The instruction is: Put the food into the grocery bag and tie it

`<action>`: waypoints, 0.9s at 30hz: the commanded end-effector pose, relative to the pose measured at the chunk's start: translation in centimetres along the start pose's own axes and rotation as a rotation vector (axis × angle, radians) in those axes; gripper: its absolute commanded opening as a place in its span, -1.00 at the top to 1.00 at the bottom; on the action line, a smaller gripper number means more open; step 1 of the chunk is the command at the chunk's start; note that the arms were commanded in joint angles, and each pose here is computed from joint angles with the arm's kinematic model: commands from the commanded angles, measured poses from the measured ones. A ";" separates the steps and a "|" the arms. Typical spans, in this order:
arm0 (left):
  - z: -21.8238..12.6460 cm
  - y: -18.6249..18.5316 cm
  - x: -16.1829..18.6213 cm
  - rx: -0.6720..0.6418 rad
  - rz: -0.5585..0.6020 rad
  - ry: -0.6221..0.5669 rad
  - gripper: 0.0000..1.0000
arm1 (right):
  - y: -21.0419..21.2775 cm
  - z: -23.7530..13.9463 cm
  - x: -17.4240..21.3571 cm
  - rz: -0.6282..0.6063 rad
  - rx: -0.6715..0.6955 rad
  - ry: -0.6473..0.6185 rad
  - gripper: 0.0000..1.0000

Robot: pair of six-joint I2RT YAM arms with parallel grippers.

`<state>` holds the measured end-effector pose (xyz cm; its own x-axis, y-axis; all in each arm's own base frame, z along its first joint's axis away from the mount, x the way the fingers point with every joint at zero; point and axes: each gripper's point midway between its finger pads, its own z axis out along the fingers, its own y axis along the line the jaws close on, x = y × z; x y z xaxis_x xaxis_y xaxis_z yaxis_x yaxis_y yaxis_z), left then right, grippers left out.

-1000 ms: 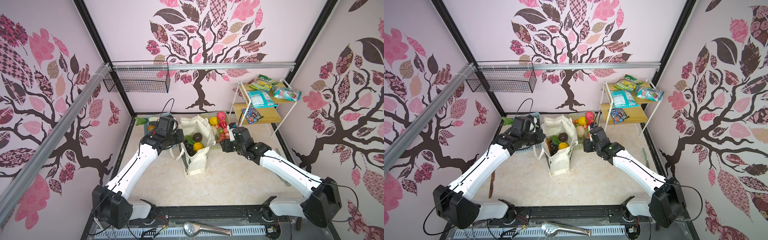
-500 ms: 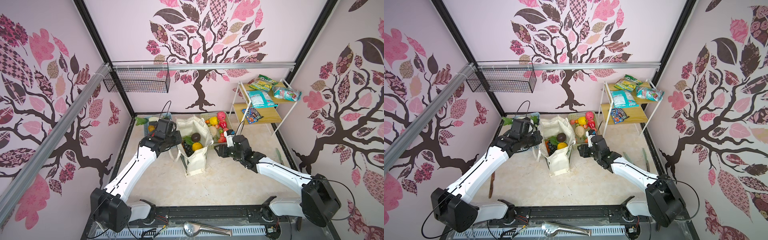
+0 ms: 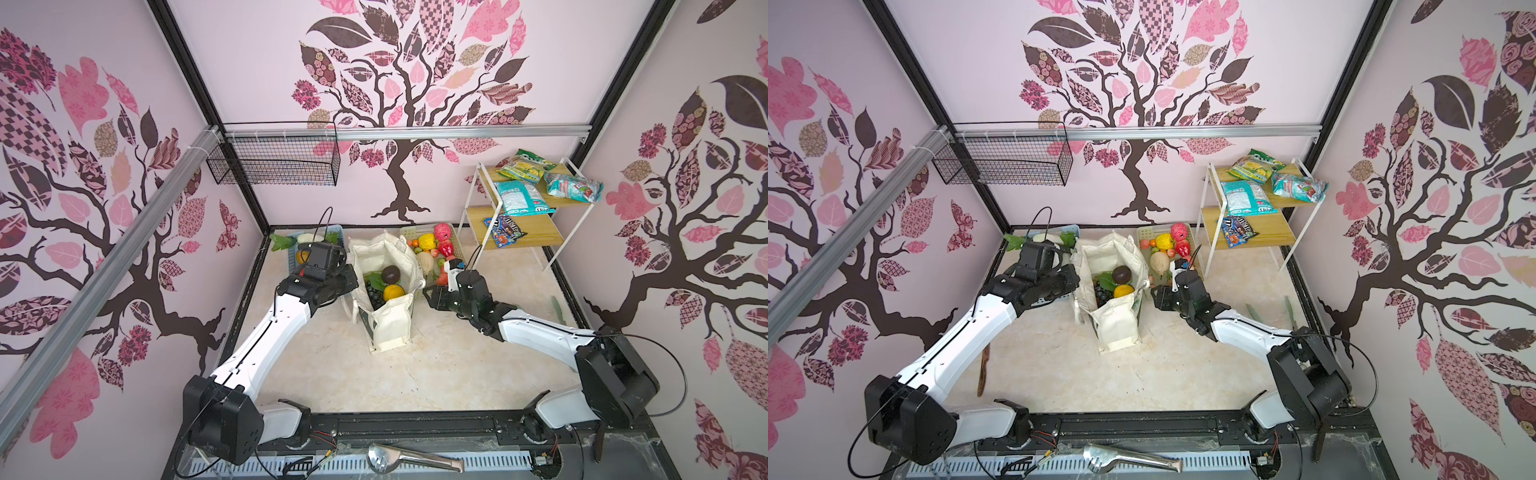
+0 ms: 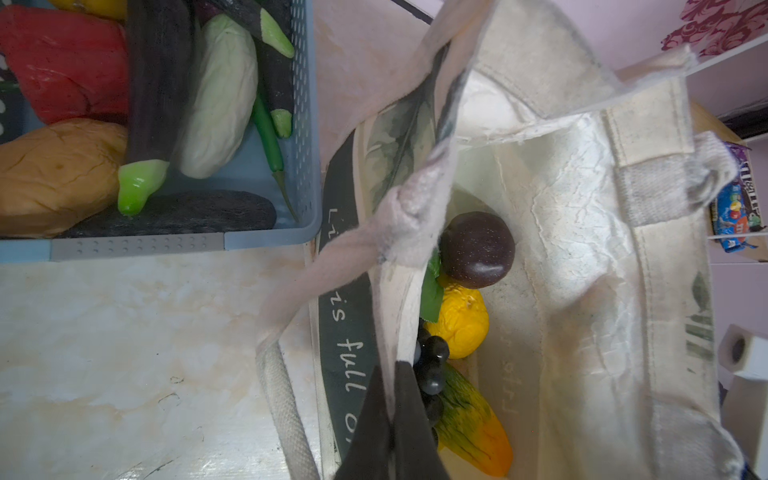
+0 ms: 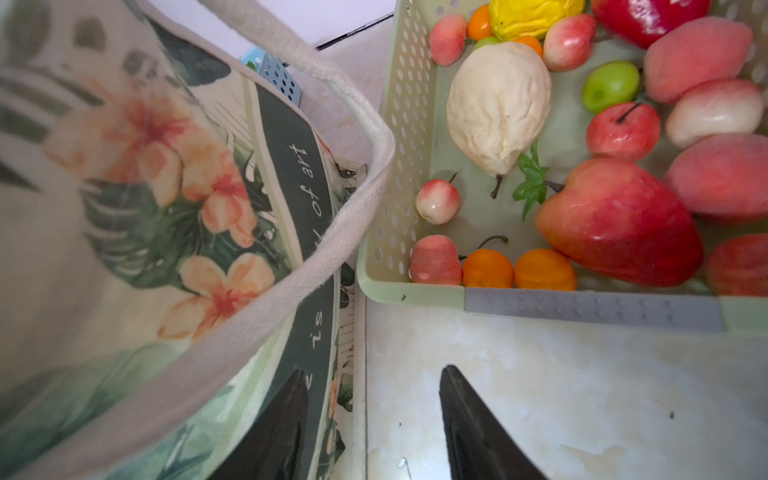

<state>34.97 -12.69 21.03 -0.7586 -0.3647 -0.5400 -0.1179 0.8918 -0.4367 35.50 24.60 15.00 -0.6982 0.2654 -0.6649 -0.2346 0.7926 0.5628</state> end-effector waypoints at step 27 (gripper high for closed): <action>-1.1 -0.6 -0.2 0.038 0.009 0.013 1.00 | 2.2 3.7 -2.5 0.475 -0.295 0.109 -0.26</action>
<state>34.89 -12.72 21.19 -0.7636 -0.3678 -0.5307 -0.1105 0.8842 -0.4539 39.01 27.03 15.23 -0.8203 0.4971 -0.2829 -0.0204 0.4689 0.8830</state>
